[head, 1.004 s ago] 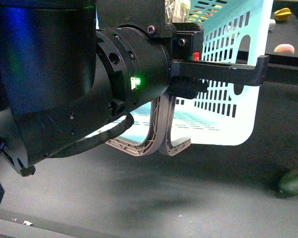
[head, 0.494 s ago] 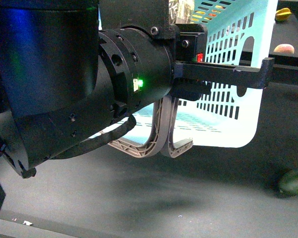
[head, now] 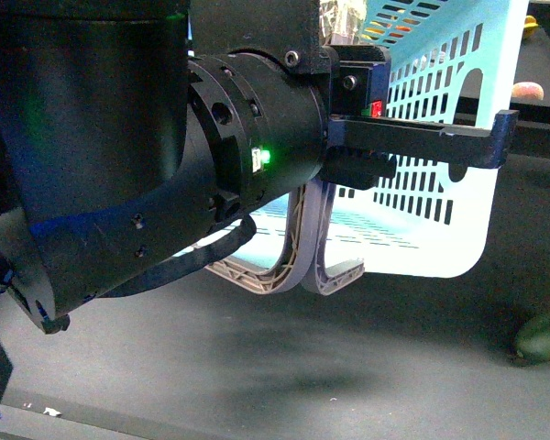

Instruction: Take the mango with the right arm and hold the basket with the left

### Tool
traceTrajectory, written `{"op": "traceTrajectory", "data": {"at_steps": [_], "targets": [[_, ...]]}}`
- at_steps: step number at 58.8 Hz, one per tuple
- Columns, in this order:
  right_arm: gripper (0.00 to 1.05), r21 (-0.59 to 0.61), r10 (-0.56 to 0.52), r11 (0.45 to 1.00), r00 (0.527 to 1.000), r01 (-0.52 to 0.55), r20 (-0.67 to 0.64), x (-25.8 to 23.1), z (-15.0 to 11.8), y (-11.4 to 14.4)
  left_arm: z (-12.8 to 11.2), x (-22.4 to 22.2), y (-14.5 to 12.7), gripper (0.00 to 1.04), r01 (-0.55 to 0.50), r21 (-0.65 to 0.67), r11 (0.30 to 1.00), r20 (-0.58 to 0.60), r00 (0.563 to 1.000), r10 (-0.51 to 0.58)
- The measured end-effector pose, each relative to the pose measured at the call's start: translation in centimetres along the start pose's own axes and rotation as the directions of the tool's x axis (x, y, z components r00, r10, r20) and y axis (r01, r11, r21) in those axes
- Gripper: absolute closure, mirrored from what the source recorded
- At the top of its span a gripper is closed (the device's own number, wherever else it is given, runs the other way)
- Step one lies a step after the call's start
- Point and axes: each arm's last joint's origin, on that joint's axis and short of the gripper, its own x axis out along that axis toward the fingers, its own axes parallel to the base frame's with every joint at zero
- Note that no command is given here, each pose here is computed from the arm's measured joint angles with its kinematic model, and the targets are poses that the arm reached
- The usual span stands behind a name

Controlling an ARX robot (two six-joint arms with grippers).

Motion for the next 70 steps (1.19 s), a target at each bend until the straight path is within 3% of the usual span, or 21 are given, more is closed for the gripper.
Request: {"op": "traceTrajectory", "data": {"at_steps": [9, 16, 23, 70], "targets": [[0.08, 0.013, -0.054, 0.998, 0.992, 0.056, -0.118, 5.9, -2.2, -1.6, 0.0, 0.0, 0.1, 1.0, -0.005, 0.0, 1.0, 0.001, 1.0, 0.005], [0.08, 0.021, -0.089, 0.995, 0.959, 0.098, -0.271, 9.4, -5.2, -2.4, 0.0, 0.0, 0.1, 1.0, -0.004, 0.001, 1.0, 0.001, 1.0, 0.004], [0.08, 0.019, -0.111, 0.992, 0.934, 0.125, -0.34, 12.2, -6.8, -2.7, 0.0, 0.0, 0.1, 1.0, -0.003, 0.001, 1.0, 0.001, 1.0, 0.003], [0.08, -0.025, -0.239, 0.966, 0.847, 0.259, -0.475, 28.0, -12.1, -1.6, 0.0, 0.0, 0.0, 1.0, 0.0, 0.001, 1.0, 0.0, 1.0, 0.0]]}}
